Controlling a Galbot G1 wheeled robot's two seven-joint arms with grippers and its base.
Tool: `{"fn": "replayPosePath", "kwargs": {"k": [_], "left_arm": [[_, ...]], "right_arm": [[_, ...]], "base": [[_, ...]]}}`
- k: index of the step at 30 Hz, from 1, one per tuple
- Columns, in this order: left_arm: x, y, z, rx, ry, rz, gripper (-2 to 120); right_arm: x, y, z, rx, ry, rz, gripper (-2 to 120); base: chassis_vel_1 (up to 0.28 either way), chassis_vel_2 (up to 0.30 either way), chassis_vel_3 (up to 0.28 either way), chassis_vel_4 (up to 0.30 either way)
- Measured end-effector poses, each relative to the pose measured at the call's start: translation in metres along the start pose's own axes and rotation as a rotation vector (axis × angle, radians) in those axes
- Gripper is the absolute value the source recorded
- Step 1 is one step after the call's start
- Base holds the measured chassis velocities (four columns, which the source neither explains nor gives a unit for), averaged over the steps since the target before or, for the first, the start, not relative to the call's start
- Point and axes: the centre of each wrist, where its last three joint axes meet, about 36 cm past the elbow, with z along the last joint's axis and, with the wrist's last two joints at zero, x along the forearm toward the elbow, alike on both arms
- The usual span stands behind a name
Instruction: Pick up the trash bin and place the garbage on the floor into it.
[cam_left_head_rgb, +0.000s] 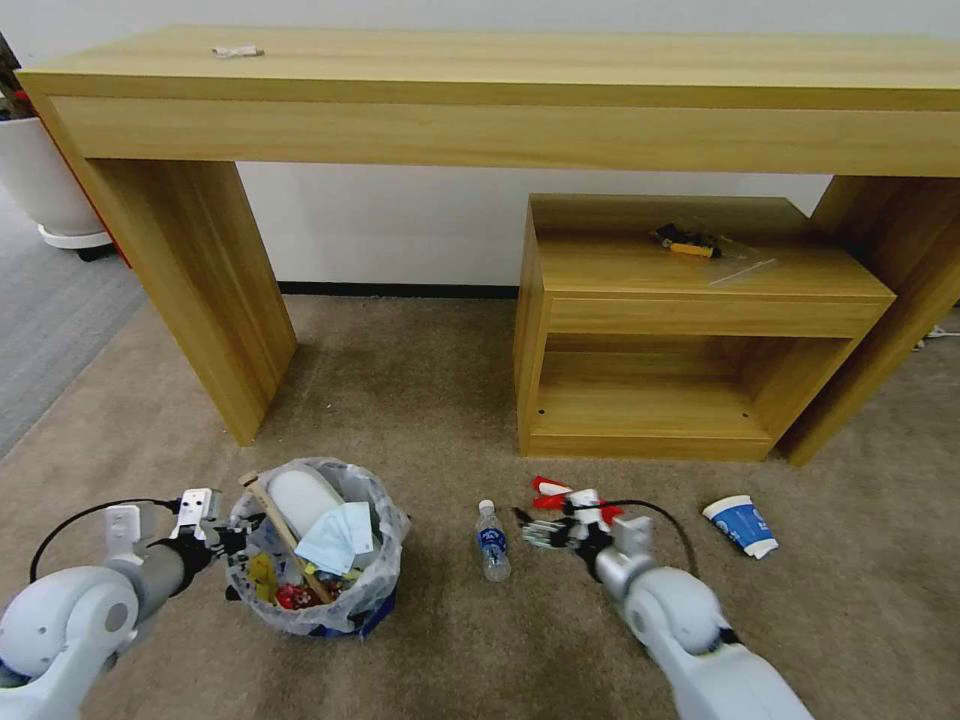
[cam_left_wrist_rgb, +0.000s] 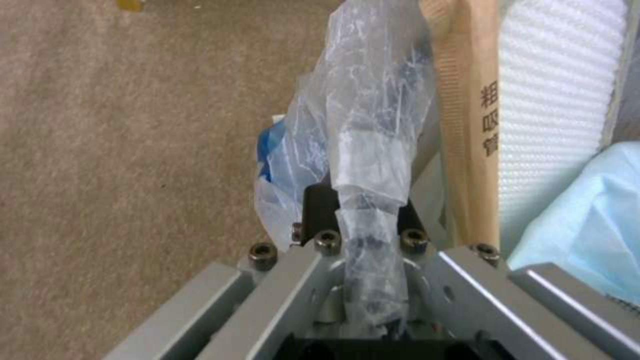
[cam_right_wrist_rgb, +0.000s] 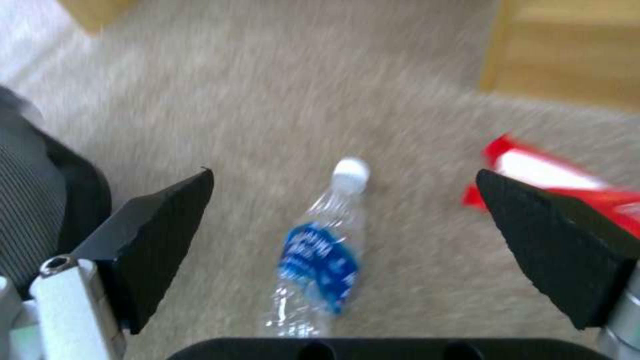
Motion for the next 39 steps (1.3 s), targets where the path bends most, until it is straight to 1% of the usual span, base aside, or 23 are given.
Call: {"fn": "replayPosePath", "kwargs": {"k": [3, 4, 6, 7, 11, 12, 15, 21, 23, 24, 26, 27, 28, 29, 30, 31, 32, 33, 34, 37, 38, 39], "left_arm": [[0.000, 0.001, 0.001, 0.008, -0.002, -0.001, 0], [0.000, 0.001, 0.001, 0.008, -0.002, -0.001, 0], [-0.001, 0.000, 0.001, 0.012, -0.005, 0.001, 0], [-0.001, 0.000, 0.001, 0.012, -0.005, 0.001, 0], [0.000, -0.006, 0.000, 0.010, -0.013, 0.007, 0], [0.000, -0.006, 0.000, 0.010, -0.013, 0.007, 0], [0.002, -0.009, -0.001, 0.008, -0.018, 0.013, 0], [0.003, -0.010, -0.002, 0.003, -0.020, 0.016, 0], [0.003, -0.011, -0.003, 0.000, -0.021, 0.017, 0], [0.003, -0.011, -0.003, 0.000, -0.021, 0.017, 0], [0.003, -0.012, -0.004, -0.004, -0.022, 0.020, 0], [0.003, -0.012, -0.004, -0.004, -0.022, 0.020, 0], [0.003, -0.014, -0.006, -0.007, -0.023, 0.023, 0], [0.003, -0.015, -0.006, -0.009, -0.024, 0.026, 0], [0.003, -0.016, -0.007, -0.011, -0.024, 0.031, 0], [0.003, -0.016, -0.007, -0.011, -0.024, 0.031, 0], [0.003, -0.017, -0.007, -0.012, -0.024, 0.033, 0], [0.003, -0.018, -0.006, -0.014, -0.022, 0.035, 0], [0.003, -0.018, -0.006, -0.014, -0.022, 0.035, 0], [0.002, -0.021, -0.006, -0.019, -0.019, 0.041, 0], [0.002, -0.021, -0.006, -0.019, -0.019, 0.041, 0], [0.002, -0.021, -0.006, -0.021, -0.018, 0.044, 0]], "right_arm": [[-0.026, 0.010, 0.007, -0.002, 0.092, 0.007, 100], [-0.026, 0.010, 0.007, -0.002, 0.092, 0.007, 100], [-0.044, 0.018, 0.012, -0.015, 0.153, 0.027, 100], [-0.044, 0.018, 0.012, -0.015, 0.153, 0.027, 100], [-0.080, 0.031, 0.017, -0.065, 0.251, 0.040, 100], [-0.080, 0.031, 0.017, -0.065, 0.251, 0.040, 100], [-0.103, 0.032, 0.019, -0.107, 0.291, 0.073, 100], [-0.114, 0.023, 0.020, -0.135, 0.309, 0.064, 100], [-0.119, 0.022, 0.023, -0.167, 0.320, 0.052, 92], [-0.119, 0.022, 0.023, -0.167, 0.320, 0.052, 92], [-0.122, 0.020, 0.024, -0.183, 0.326, 0.049, 86], [-0.122, 0.020, 0.024, -0.183, 0.326, 0.049, 86], [-0.124, 0.018, 0.025, -0.193, 0.329, 0.048, 77], [-0.125, 0.017, 0.026, -0.197, 0.331, 0.046, 73], [-0.126, 0.014, 0.028, -0.199, 0.331, 0.048, 67], [-0.126, 0.014, 0.028, -0.199, 0.331, 0.048, 67], [-0.126, 0.013, 0.028, -0.197, 0.331, 0.050, 64], [-0.127, 0.013, 0.029, -0.194, 0.331, 0.053, 57], [-0.127, 0.013, 0.029, -0.194, 0.331, 0.053, 57], [-0.127, 0.011, 0.032, -0.184, 0.319, 0.065, 43], [-0.127, 0.011, 0.032, -0.184, 0.319, 0.065, 43], [-0.128, 0.011, 0.033, -0.181, 0.314, 0.071, 37]], "base": [[0.000, 0.000, 0.000, 0.000], [0.000, 0.000, 0.000, 0.000], [0.000, 0.000, 0.000, 0.000], [0.000, 0.000, 0.000, 0.000], [0.000, 0.000, 0.000, 0.000], [0.000, 0.000, 0.000, 0.000], [0.000, 0.000, 0.000, 0.000], [0.000, 0.000, 0.000, 0.000], [0.000, 0.000, 0.000, 0.000], [0.000, 0.000, 0.000, 0.000], [0.000, 0.000, 0.000, 0.000], [0.000, 0.000, 0.000, 0.000], [0.000, 0.000, 0.000, 0.000], [0.000, 0.000, 0.000, 0.000], [0.000, 0.000, 0.000, 0.000], [0.000, 0.000, 0.000, 0.000], [0.000, 0.000, 0.000, 0.000], [0.000, 0.000, 0.000, 0.000], [0.000, 0.000, 0.000, 0.000], [0.000, 0.000, 0.000, 0.000], [0.000, 0.000, 0.000, 0.000], [0.000, 0.000, 0.000, 0.000]]}}
